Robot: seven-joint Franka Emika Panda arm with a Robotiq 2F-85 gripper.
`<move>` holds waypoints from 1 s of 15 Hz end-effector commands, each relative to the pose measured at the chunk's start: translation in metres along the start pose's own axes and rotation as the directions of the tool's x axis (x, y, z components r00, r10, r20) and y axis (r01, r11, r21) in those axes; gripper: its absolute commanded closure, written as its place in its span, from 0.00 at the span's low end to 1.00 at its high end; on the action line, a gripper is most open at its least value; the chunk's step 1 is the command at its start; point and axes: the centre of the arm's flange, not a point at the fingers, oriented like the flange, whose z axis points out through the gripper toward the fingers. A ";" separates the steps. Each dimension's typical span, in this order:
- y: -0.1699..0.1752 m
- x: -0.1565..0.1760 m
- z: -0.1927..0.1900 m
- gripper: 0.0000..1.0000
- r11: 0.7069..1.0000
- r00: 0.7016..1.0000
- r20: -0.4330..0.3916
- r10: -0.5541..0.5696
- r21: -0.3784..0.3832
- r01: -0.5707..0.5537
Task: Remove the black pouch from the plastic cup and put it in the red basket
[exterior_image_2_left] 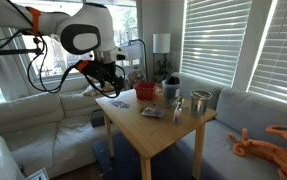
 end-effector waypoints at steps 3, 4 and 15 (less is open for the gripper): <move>0.000 0.000 0.000 0.00 1.000 1.000 -0.001 0.000 0.000 0.000; 0.000 0.000 0.000 0.00 1.000 1.000 -0.001 0.000 0.000 0.000; -0.037 0.085 0.005 0.00 0.951 0.931 -0.205 0.303 0.132 -0.281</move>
